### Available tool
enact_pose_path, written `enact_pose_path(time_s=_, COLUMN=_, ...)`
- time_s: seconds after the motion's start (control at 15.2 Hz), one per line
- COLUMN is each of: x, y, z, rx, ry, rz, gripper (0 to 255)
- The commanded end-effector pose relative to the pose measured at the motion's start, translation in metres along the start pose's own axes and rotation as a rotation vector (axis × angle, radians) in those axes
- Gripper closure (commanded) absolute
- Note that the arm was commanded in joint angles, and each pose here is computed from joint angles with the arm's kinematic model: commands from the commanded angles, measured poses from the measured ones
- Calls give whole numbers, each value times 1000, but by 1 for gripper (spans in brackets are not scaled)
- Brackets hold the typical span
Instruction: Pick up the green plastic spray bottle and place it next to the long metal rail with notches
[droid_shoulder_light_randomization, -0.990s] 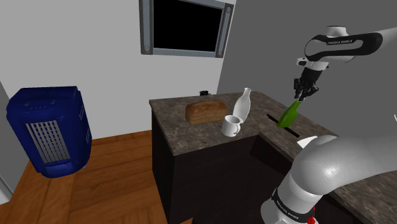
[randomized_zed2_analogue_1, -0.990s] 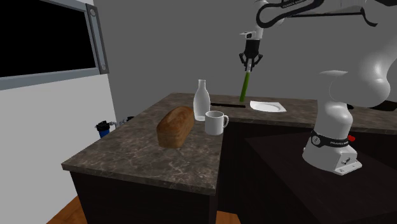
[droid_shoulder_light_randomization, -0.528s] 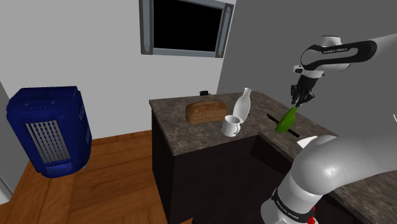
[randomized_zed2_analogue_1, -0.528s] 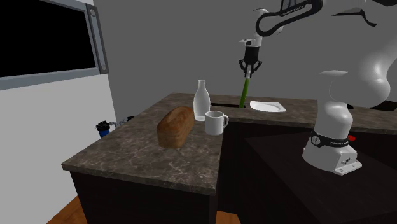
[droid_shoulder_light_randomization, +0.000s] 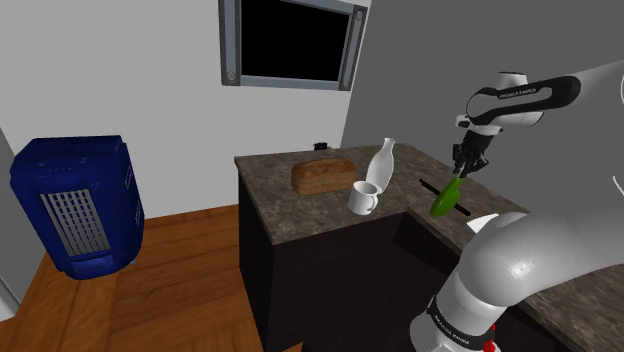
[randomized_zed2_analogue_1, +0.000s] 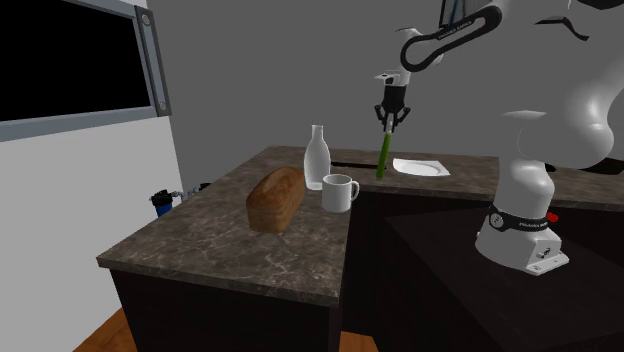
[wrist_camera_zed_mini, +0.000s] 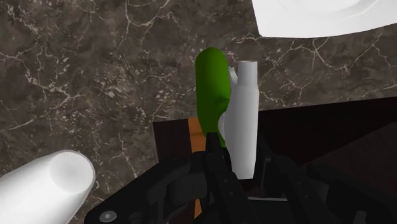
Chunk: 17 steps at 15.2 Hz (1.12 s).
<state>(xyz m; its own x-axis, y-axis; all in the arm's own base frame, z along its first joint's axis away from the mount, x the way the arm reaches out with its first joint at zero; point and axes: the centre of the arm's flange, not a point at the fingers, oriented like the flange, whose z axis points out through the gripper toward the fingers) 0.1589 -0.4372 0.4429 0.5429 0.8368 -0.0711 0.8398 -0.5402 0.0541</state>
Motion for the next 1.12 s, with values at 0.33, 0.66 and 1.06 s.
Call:
enact_pose_path(time_s=0.33, x=0, y=-1, z=11, rx=-1, ry=0, rz=0, gripper=255)
enact_pose_path(time_s=0.66, x=0, y=-1, z=11, rx=-1, ry=0, rz=0, gripper=0)
enact_pose_path(time_s=1.06, x=0, y=-1, z=-29, rx=-1, ry=0, rz=0, gripper=0)
